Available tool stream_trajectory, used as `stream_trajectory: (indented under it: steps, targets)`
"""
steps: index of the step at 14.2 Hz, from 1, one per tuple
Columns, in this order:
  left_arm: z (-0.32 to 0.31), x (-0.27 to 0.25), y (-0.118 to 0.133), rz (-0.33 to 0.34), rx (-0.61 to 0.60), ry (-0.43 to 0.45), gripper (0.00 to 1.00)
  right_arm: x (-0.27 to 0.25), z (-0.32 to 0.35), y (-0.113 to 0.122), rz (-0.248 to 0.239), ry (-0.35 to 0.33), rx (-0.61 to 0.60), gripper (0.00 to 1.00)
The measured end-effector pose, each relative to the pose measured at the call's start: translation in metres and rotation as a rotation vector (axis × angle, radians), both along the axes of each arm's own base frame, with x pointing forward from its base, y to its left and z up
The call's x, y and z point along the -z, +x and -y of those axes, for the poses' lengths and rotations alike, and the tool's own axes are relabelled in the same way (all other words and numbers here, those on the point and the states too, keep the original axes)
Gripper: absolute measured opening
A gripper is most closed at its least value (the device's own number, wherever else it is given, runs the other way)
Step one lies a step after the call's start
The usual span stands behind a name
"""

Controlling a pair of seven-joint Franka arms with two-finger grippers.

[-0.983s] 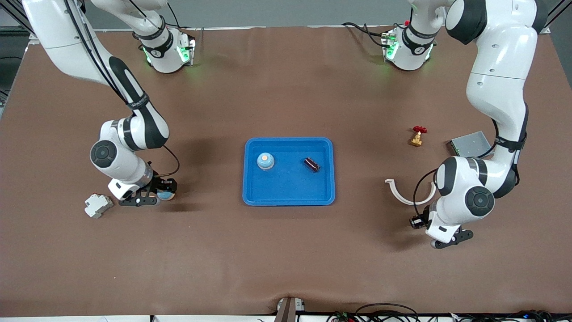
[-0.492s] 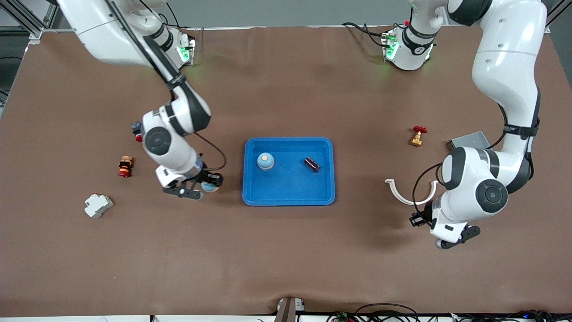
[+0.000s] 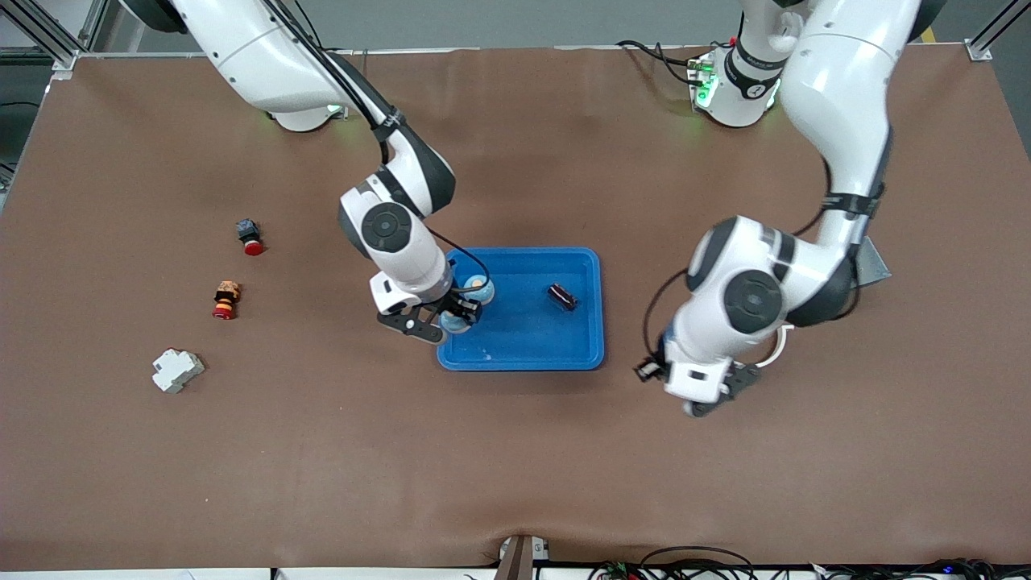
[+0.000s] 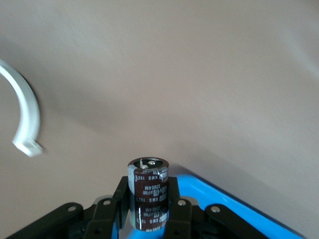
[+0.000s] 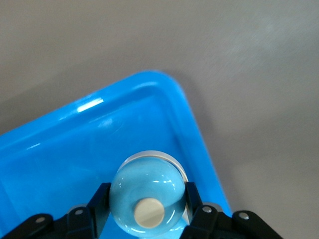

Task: Place electrolytic capacitor and blue bell in tray
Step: 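Carry the bell and capacitor over the blue tray with both grippers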

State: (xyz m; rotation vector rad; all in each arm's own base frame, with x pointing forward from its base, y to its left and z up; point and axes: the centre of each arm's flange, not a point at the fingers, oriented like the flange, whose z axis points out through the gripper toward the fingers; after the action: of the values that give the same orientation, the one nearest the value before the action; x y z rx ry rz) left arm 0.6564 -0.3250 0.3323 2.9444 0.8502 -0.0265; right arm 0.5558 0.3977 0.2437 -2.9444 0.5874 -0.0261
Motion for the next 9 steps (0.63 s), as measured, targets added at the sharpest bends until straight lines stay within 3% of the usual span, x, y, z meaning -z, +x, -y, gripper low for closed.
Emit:
stream_trajectory:
  steps: [5, 9]
  targets:
    - [0.071, 0.034, -0.037, -0.029, -0.06, 0.009, 0.34, 0.024, -0.021, 0.0, 0.012, -0.037, 0.026, 0.65]
    - [0.091, 0.084, -0.049, -0.058, -0.085, 0.018, 0.34, 0.036, -0.027, 0.0, 0.029, -0.073, 0.037, 0.65]
